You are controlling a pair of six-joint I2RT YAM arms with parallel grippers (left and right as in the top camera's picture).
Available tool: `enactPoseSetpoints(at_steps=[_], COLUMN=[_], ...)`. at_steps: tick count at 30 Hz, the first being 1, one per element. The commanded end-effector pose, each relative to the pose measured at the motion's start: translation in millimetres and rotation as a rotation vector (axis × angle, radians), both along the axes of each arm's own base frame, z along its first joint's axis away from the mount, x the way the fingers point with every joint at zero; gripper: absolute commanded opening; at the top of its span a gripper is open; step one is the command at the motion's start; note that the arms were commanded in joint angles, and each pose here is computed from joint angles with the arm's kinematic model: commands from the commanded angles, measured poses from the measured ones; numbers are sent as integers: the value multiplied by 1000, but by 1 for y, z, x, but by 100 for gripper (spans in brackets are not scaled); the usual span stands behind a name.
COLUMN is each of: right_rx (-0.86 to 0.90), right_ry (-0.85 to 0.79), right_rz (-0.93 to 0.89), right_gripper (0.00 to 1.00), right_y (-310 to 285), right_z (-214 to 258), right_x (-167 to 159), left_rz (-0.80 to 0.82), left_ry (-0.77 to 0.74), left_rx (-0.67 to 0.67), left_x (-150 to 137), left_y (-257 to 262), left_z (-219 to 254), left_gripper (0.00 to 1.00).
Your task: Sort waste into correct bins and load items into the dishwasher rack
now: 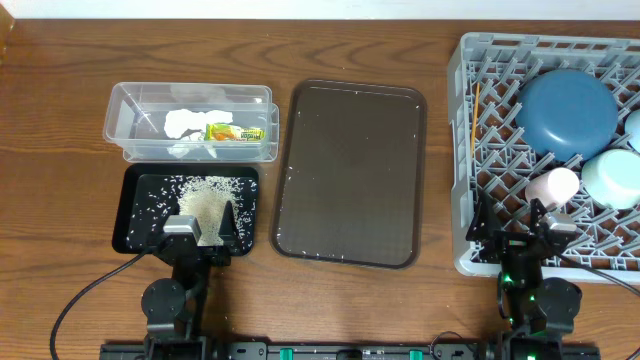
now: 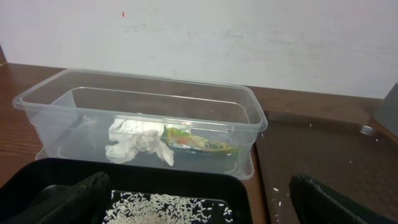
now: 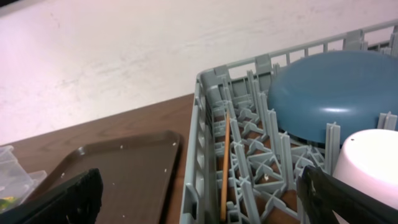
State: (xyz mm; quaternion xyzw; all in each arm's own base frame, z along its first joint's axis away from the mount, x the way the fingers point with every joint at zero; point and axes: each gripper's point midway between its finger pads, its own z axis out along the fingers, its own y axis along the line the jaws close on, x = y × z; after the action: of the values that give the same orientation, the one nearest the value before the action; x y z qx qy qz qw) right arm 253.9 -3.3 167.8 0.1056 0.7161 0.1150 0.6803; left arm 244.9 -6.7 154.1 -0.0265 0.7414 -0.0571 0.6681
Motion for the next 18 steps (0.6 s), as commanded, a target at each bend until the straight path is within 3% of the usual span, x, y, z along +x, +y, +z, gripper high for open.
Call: enactPoseSetpoints(at_steps=[1,12,18], right_rx=[6,-130,-137], right_ry=[-21,-97,37], right_rz=[29,-10,-47], right_gripper=[99,99,99], right_y=[7,1,-7], right_z=[2,19,-14], right_x=[-2,-7,-8], left_rz=[-13,-13,-13], left_ry=[43,43,43], left_rx=[14,14,13], left_x=[-1,-1,-1], left_y=[-2,-2,-2], left_z=[-15,-15,-15], left_gripper=[93,93,94])
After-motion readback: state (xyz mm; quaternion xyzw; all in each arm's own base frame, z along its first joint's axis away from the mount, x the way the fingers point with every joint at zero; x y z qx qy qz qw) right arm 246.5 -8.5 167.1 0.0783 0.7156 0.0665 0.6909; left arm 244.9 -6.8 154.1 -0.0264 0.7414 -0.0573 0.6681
